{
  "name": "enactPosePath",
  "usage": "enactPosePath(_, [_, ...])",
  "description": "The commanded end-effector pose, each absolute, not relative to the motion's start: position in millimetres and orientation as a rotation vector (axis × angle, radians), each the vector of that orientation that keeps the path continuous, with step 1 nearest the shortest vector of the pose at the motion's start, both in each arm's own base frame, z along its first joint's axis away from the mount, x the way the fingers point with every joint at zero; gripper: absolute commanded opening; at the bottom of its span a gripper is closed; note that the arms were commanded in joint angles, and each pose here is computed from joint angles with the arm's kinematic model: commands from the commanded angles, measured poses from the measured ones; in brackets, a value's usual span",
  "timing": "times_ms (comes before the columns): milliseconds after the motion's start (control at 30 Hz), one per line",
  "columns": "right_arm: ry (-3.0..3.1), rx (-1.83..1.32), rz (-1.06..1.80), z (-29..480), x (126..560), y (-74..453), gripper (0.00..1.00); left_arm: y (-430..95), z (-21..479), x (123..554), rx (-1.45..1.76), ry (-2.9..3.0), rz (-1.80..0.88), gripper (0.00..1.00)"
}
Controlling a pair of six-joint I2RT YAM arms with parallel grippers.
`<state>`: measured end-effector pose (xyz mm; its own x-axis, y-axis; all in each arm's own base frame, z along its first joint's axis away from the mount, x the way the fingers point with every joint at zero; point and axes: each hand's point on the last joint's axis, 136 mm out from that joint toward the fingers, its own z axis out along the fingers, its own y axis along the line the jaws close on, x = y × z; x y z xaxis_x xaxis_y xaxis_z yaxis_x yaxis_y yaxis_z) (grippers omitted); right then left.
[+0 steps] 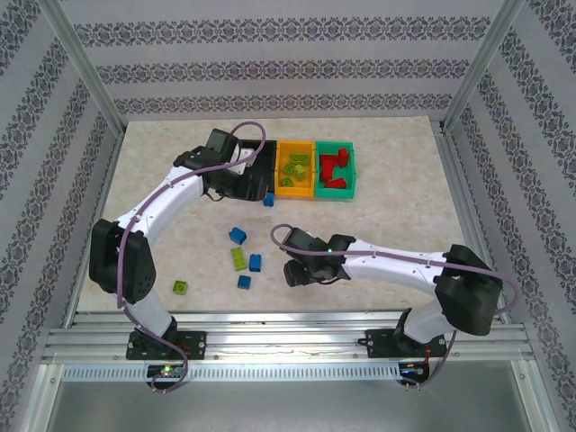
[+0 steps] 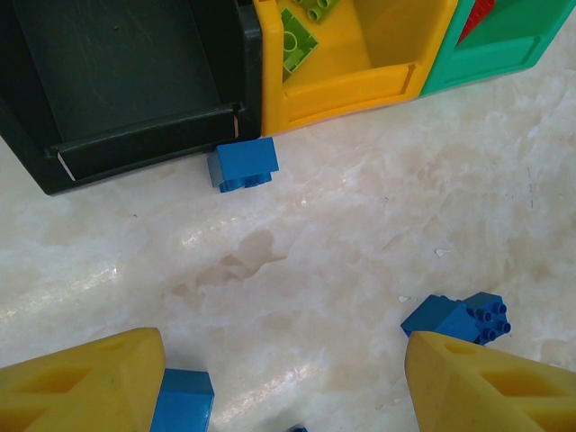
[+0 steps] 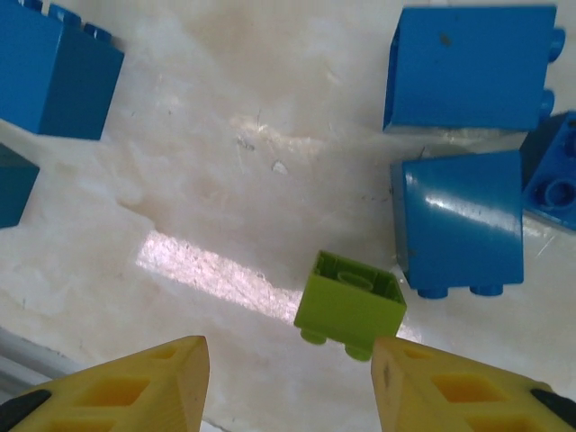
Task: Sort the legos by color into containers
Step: Pick up the lego from the bottom-center of the table.
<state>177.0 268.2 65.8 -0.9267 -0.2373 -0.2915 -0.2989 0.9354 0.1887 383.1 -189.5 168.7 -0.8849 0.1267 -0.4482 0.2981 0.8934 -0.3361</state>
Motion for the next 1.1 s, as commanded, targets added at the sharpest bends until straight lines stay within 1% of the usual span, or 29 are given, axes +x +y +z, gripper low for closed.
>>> enactPosePath(0, [2.842,-0.425,0.203,64,178,259,0.52,-186,181,385,0.296,2.591,-0.568,0.71])
enactPosePath(167, [2.865,-0.409,0.14,58,177,253,0.52,-187,181,386,0.291,2.591,-0.577,0.71])
enactPosePath(367, [2.889,-0.376,0.13,48,173,251,0.52,-189,181,385,0.295,2.59,-0.595,0.71])
enactPosePath(533, [2.906,-0.393,0.163,40,175,266,0.52,-191,180,385,0.297,2.594,-0.606,0.71])
enactPosePath(767, [2.934,-0.435,0.092,28,180,274,0.51,-190,179,385,0.295,2.595,-0.604,0.71])
enactPosePath(867, [2.935,-0.451,0.091,27,181,277,0.46,-191,179,385,0.297,2.595,-0.606,0.71])
enactPosePath(1033, [2.917,-0.461,0.101,33,184,280,0.34,-191,178,385,0.299,2.596,-0.606,0.71])
enactPosePath(1067, [2.907,-0.46,0.112,36,186,282,0.34,-191,178,384,0.299,2.597,-0.605,0.71])
